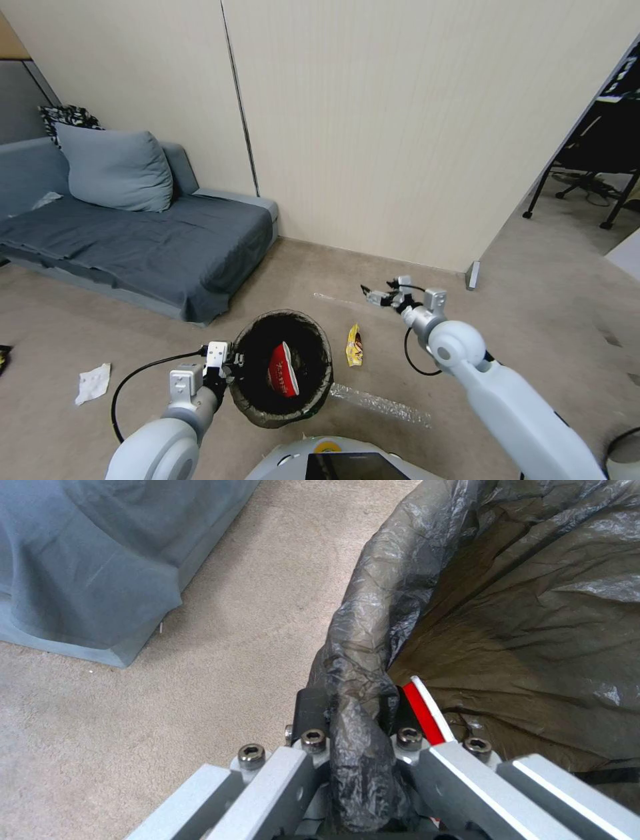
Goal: Pick up the trash bin, then pick up the garbage from the floor and place it into the trash bin.
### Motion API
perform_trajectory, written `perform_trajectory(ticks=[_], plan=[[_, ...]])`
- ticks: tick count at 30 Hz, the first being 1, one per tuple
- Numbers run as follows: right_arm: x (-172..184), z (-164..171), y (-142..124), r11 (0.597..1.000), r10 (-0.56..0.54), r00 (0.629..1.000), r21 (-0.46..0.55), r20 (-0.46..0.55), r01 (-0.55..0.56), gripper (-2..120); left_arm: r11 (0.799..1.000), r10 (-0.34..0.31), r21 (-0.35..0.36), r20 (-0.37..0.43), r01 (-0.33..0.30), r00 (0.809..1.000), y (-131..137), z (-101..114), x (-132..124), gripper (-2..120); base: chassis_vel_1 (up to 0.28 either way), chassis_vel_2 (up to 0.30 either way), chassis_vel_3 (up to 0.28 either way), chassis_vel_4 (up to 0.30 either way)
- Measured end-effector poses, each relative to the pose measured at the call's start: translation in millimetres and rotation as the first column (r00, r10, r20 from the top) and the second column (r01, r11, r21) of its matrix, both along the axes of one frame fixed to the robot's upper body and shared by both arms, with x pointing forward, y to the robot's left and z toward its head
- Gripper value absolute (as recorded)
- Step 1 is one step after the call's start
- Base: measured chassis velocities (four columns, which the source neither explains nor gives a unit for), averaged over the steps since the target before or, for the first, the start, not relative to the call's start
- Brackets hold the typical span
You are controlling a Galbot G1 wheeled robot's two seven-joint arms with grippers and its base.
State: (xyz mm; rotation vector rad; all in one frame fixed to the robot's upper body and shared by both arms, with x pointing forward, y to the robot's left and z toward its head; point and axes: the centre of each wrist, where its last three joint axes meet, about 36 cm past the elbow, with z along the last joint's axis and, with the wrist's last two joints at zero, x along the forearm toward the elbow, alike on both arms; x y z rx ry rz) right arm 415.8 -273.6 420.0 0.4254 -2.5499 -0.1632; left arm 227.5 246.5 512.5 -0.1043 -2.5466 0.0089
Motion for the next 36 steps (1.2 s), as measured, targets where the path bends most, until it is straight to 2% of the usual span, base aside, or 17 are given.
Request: perform_trajectory(ticks=[11,13,20,32,36], plan=[[17.4,-67.9,13.9,0.999,0.010,0.994,-0.040,-0.113,-0.014,100,1.000,-0.002,-0.002,0.000,0.002,1.000,-0.1,0.0,0.1,1,0.000,0.000,0.000,0.000],[18.2,-70.6,14.9,0.999,0.009,0.993,-0.042,-0.117,-0.014,100,1.000,-0.001,-0.002,0.000,0.001,1.000,0.0,0.0,0.1,1,0.000,0.000,0.000,0.000],[30.0,-118.3,40.9,0.998,0.000,0.981,-0.060,-0.196,-0.012,100,1.000,0.000,-0.002,-0.001,0.000,1.000,0.7,0.1,0.0,1,0.000,0.000,0.000,0.000],[32.8,-161.0,84.8,0.997,0.019,0.968,-0.069,-0.251,-0.037,100,1.000,-0.001,-0.004,0.005,0.001,1.000,2.3,1.4,1.4,1,0.000,0.000,0.000,0.000],[34.5,-173.1,87.3,0.996,0.015,0.965,-0.083,-0.263,-0.038,100,1.000,-0.001,-0.005,0.007,0.001,1.000,3.0,1.9,1.9,1,0.000,0.000,0.000,0.000]])
